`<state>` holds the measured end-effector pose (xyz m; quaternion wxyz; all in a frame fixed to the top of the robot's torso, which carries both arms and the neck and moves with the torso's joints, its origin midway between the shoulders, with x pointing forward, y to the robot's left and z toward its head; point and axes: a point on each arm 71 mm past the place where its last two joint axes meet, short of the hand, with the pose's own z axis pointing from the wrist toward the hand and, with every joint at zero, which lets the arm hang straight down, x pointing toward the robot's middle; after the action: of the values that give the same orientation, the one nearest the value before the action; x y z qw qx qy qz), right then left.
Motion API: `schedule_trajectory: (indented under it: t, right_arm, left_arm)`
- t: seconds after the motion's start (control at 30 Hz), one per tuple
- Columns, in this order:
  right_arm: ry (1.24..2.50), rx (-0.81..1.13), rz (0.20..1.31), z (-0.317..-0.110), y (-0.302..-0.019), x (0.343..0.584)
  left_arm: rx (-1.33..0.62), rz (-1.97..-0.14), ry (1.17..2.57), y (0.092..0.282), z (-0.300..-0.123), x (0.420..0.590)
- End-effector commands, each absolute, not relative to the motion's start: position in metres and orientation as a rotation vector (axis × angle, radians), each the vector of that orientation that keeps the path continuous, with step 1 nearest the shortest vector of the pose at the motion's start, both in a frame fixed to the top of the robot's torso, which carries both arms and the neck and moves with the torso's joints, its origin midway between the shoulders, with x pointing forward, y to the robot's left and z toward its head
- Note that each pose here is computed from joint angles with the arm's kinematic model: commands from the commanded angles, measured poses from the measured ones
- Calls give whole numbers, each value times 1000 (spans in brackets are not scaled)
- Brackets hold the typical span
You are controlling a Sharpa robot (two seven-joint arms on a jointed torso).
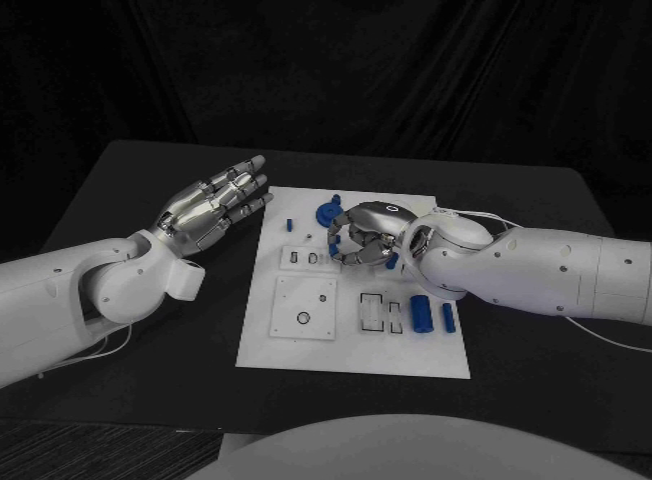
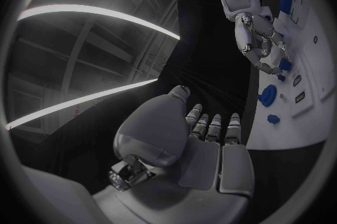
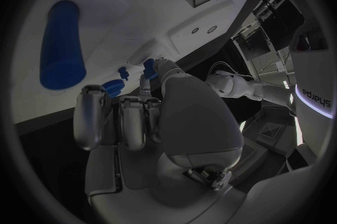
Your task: Assemble the parts on the task board
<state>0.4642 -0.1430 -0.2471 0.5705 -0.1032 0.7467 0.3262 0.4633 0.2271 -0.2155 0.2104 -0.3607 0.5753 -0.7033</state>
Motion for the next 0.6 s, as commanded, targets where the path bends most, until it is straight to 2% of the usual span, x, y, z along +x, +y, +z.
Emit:
schedule_trajectory:
  t: [0.03, 0.6]
  right_arm:
    - [1772, -244, 745, -250, -143, 464]
    - [1785, -252, 753, -253, -139, 462]
  left_arm:
    - [-997, -1980, 1595, 226, -215, 462]
    - [-998, -1979, 1599, 226, -215, 462]
